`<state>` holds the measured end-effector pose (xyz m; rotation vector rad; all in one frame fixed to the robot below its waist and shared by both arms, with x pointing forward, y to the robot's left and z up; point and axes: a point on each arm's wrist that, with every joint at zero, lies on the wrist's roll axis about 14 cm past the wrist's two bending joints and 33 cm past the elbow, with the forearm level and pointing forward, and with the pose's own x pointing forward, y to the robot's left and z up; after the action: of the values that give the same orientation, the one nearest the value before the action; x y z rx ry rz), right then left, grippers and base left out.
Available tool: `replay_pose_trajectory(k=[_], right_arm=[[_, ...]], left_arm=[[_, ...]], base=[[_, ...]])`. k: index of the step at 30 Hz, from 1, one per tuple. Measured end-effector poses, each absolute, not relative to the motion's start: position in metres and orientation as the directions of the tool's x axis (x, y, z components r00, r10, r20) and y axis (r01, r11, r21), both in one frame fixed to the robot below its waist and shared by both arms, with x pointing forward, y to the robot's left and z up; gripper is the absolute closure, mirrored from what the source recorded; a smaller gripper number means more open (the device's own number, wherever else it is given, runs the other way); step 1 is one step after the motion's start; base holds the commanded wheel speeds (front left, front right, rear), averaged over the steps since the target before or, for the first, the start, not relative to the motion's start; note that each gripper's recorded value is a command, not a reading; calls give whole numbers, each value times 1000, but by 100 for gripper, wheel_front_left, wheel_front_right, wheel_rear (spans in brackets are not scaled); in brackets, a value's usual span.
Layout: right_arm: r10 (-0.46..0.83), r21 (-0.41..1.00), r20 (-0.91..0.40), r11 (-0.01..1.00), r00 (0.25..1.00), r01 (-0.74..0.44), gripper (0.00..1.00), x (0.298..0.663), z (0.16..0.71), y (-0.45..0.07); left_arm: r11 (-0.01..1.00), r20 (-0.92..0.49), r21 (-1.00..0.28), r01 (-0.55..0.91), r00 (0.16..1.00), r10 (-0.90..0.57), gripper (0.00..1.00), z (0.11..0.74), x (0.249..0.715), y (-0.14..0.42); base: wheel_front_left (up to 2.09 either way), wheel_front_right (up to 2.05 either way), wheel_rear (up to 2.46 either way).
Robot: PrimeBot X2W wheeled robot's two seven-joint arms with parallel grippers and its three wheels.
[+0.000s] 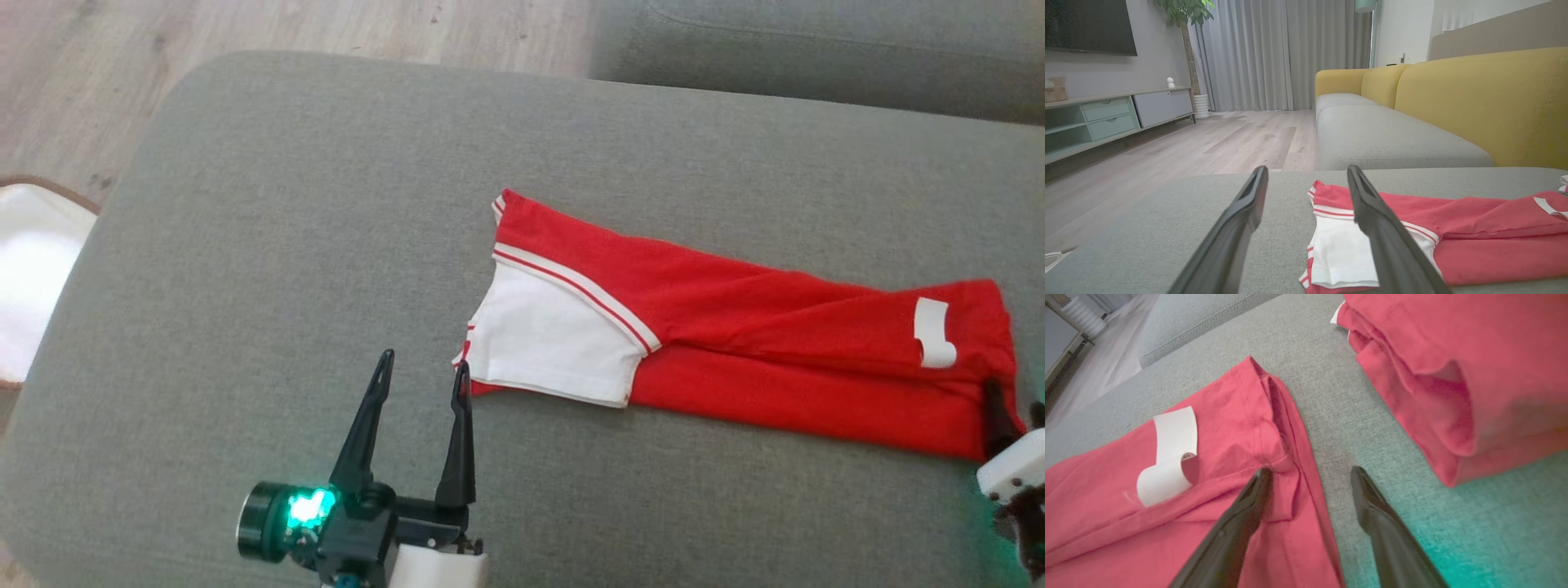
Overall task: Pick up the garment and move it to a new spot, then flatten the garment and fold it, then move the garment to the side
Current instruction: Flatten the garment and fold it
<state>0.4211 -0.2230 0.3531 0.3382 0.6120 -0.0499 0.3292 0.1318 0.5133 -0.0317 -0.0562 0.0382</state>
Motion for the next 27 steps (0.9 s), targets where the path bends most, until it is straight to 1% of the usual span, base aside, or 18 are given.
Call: replay_pose_trajectory(k=[2, 3, 4, 5, 6, 11, 15, 17, 18, 19, 22, 24, 27], right_arm=[[54, 295, -592, 943, 804, 154, 0, 422, 350, -222], [59, 300, -603, 941, 796, 157, 7, 422, 348, -220], [63, 306, -608, 938, 791, 160, 39, 422, 347, -218], [67, 313, -608, 936, 791, 162, 93, 422, 347, -216], [73, 319, -608, 934, 791, 159, 100, 422, 348, -214], [88, 345, -574, 928, 814, 143, 100, 416, 355, -206], [60, 318, -560, 937, 827, 147, 100, 404, 360, -221], [33, 303, -537, 940, 843, 156, 100, 404, 370, -235], [17, 291, -524, 943, 851, 160, 100, 406, 377, -245], [-17, 258, -490, 952, 872, 164, 100, 412, 397, -269], [-46, 253, -422, 953, 905, 166, 100, 421, 433, -292], [-26, 298, -378, 943, 925, 148, 100, 426, 454, -289], [38, 378, -300, 922, 953, 82, 100, 433, 485, -268]], left_arm=[[999, 65, -31, -45, 997, 47, 0, 515, 328, 134], [998, 68, -29, -47, 996, 49, 0, 516, 328, 135], [998, 70, -27, -51, 996, 53, 0, 516, 327, 137], [998, 72, -25, -62, 995, 63, 0, 516, 327, 139], [998, 73, -22, -63, 995, 65, 0, 516, 327, 141], [996, 71, -26, -81, 994, 83, 0, 514, 326, 146], [999, 78, -24, -49, 996, 51, 0, 515, 328, 139], [999, 82, -22, -35, 996, 37, 0, 515, 330, 137], [999, 83, -23, -25, 996, 27, 0, 515, 331, 135], [1000, 88, -21, -14, 996, 16, 0, 516, 332, 133], [1000, 95, -22, 7, 996, -5, 0, 518, 336, 128], [999, 100, -26, 22, 995, -19, 0, 519, 337, 123], [999, 98, -33, 24, 995, -20, 0, 518, 336, 122]], base=[[0, 0, 0], [0, 0, 0], [0, 0, 0], [0, 0, 0], [0, 0, 0], [0, 0, 0], [0, 0, 0], [0, 0, 0], [0, 0, 0], [0, 0, 0], [0, 0, 0], [0, 0, 0], [0, 0, 0]])
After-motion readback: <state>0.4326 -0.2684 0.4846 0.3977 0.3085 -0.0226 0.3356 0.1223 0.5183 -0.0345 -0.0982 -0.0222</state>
